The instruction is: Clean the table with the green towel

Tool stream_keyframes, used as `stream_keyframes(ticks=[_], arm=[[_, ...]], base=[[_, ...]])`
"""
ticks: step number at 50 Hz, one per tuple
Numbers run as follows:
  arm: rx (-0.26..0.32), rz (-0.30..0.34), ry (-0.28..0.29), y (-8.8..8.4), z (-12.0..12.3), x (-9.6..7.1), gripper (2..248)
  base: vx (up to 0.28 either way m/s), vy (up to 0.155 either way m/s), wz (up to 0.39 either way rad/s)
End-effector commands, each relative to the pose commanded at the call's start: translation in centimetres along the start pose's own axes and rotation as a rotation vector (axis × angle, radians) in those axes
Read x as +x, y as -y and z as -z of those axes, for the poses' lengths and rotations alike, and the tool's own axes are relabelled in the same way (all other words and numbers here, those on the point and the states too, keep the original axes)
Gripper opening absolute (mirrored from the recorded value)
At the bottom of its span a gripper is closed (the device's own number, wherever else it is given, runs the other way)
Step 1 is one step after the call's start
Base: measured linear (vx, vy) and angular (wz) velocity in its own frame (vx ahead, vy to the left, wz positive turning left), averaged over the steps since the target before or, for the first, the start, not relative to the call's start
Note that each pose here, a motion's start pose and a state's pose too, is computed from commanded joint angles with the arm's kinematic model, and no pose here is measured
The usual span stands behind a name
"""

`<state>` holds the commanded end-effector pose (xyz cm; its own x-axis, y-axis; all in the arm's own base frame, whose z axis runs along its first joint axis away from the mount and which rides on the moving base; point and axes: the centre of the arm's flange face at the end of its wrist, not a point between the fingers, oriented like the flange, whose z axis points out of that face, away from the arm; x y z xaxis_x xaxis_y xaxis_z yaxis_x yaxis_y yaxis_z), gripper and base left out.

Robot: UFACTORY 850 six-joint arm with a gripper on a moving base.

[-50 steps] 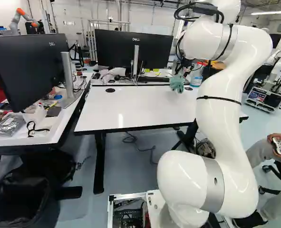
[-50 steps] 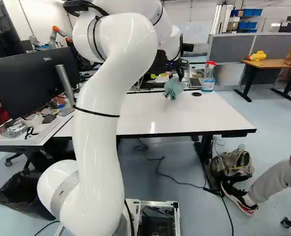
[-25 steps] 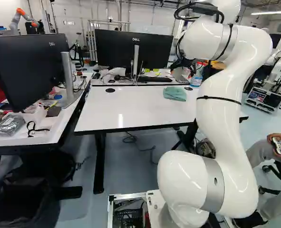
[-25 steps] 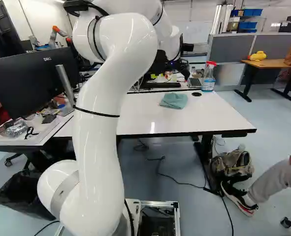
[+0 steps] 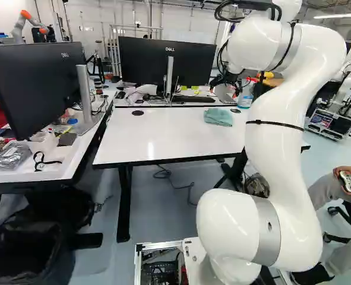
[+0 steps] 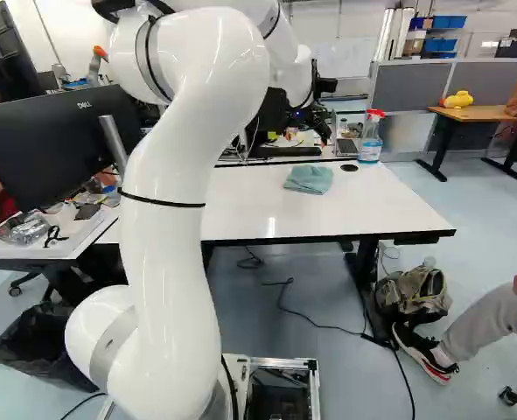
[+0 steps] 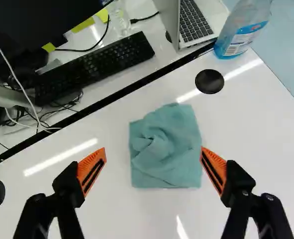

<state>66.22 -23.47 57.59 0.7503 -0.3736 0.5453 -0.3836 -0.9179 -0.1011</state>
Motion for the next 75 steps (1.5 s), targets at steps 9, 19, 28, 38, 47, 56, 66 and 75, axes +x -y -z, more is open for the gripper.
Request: stream_keyframes(ticks=[9,19,28,38,47,56,66,75], arm=[[0.008,0.013,0.013,1.0,0.8,-1.2,247],[0.016,0.028,0.028,2.2,1.7,-2.6,247],[0.024,0.042,0.039,3.2,2.6,-3.8,247],[0.034,0.058,0.052,4.4,3.5,-5.2,247],[0.043,0.074,0.062,5.4,4.3,-6.5,247],[0.052,0.091,0.071,6.5,5.0,-7.7,247],[0.063,0.111,0.081,7.6,5.9,-9.1,247],[0.074,0.129,0.088,8.7,6.7,-10.4,247]], base=[[0.000,0.000,0.000],[0.000,0.000,0.000],[0.000,0.000,0.000],[0.000,0.000,0.000],[0.000,0.000,0.000],[0.000,0.000,0.000],[0.000,0.000,0.000],[0.000,0.000,0.000]])
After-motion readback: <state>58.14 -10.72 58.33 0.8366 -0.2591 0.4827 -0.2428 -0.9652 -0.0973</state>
